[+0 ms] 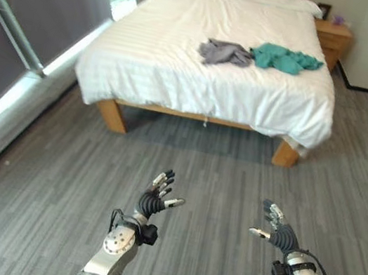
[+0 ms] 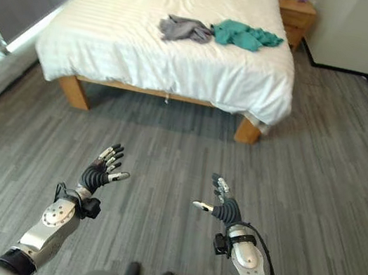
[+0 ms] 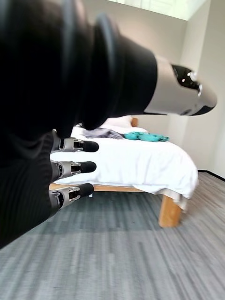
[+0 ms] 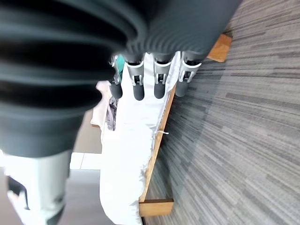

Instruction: Pick up bed clothes into laundry basket.

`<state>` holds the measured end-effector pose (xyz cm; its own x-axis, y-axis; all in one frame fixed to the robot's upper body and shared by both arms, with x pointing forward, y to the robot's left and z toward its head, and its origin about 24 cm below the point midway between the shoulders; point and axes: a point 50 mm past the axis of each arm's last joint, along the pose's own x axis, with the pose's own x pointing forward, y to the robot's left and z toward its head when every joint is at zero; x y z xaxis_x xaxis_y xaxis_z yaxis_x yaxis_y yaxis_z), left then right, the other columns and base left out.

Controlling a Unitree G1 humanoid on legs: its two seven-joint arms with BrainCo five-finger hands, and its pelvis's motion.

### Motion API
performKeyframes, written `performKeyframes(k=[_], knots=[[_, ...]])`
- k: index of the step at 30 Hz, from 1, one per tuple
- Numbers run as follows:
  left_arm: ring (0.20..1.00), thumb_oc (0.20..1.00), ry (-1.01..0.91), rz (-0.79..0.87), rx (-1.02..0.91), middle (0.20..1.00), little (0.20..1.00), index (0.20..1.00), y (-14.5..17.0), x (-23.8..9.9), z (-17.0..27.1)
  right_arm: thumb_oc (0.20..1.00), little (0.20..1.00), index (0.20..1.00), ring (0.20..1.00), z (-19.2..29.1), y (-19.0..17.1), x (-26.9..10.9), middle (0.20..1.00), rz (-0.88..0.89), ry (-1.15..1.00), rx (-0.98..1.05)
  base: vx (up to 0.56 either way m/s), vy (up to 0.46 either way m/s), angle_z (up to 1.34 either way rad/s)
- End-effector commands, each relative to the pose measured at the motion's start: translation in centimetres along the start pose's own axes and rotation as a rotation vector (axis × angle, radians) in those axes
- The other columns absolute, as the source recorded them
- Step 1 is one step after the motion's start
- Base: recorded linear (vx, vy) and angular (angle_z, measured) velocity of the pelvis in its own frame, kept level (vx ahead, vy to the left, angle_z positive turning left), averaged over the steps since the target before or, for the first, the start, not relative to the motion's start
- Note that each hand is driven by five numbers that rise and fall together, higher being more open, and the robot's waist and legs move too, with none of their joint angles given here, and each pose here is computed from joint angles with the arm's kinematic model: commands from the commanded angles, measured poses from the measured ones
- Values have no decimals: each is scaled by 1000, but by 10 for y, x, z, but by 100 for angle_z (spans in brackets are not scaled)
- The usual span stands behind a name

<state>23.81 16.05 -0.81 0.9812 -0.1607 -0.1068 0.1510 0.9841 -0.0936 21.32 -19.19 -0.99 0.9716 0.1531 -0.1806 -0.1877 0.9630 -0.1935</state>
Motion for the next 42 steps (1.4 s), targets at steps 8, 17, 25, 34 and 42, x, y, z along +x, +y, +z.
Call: performKeyframes(k=[8,17,25,34,42], knots=[[1000,1000,-173,-13,-90,1000,1000,1000,-23,16,27,1000,1000,1000,1000,40,-4,17,1000,37,-175,-160,365,5,-73],[1000,1000,-141,-19,-88,1000,1000,1000,-20,7,20,1000,1000,1000,1000,42,17,23,1000,96,-187,-175,480,59,-58],[1000,1000,-209,-112,44,1000,1000,1000,-26,26,44,1000,1000,1000,1000,79,-17,25,1000,-62,-326,-333,588,80,74],[1000,1000,-221,-120,60,1000,1000,1000,-22,31,49,1000,1000,1000,1000,91,-41,22,1000,-172,-344,-454,492,-148,69],[1000,1000,-196,-114,-21,1000,1000,1000,-25,25,40,1000,1000,1000,1000,86,-49,19,1000,-192,-318,-491,319,-112,10]])
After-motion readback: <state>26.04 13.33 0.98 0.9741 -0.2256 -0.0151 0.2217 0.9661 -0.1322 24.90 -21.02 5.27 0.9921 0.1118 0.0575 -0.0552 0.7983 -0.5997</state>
